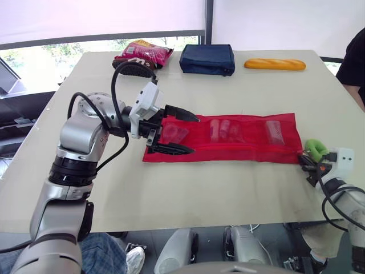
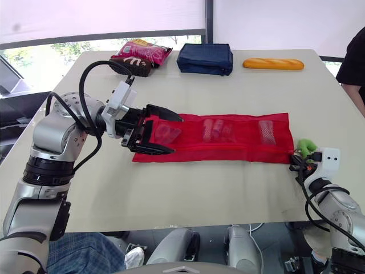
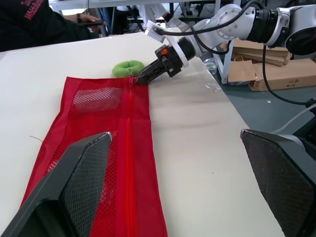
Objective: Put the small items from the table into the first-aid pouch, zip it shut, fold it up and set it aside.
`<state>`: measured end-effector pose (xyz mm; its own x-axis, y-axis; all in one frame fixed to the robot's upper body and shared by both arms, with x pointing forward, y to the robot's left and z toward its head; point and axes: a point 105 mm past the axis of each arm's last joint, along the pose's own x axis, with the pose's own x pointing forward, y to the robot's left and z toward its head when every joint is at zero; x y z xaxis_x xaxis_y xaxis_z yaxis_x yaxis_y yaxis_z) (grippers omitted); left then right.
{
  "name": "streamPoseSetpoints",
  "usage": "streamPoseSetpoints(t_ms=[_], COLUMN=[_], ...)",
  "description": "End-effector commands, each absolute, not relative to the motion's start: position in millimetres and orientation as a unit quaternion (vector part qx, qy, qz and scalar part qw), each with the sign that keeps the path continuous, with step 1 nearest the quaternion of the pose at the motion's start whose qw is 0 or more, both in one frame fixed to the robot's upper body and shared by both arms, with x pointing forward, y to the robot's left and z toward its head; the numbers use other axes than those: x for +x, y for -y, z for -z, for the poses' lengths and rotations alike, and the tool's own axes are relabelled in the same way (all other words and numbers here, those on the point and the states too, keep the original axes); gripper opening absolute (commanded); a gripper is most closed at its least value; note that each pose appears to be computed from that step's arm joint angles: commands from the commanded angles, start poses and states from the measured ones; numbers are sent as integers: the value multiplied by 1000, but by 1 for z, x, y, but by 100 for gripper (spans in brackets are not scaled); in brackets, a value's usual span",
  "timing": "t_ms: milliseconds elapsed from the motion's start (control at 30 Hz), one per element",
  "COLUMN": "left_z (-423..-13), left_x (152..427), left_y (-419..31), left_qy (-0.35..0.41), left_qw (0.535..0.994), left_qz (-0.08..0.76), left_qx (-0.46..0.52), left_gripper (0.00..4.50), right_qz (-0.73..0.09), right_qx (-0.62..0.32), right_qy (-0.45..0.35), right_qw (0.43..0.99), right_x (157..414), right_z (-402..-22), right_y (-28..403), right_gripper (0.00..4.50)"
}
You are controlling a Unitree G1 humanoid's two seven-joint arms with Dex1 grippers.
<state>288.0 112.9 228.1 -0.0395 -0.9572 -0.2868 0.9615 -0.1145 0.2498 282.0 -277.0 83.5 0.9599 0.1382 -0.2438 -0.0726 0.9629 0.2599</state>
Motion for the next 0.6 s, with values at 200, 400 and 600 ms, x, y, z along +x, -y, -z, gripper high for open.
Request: streamPoseSetpoints(t_ms=[200,400,600], left_z=[-244,-258,-264], left_x=[303,309,309], left_y=[-119,-121,-124], left_qy=[39,58,66], left_qw=[691,696,698], left_qz=[691,682,674], left_qx=[209,217,231], left_gripper=[449,449,449], right_qz=[-93,-210,-275], right_qx=[67,32,16], right_qy=[-50,-13,-41], right_qw=[992,977,961], right_x=[269,273,293], right_z=[-176,-243,-249], right_y=[295,243,163], right_gripper=[3,3,3])
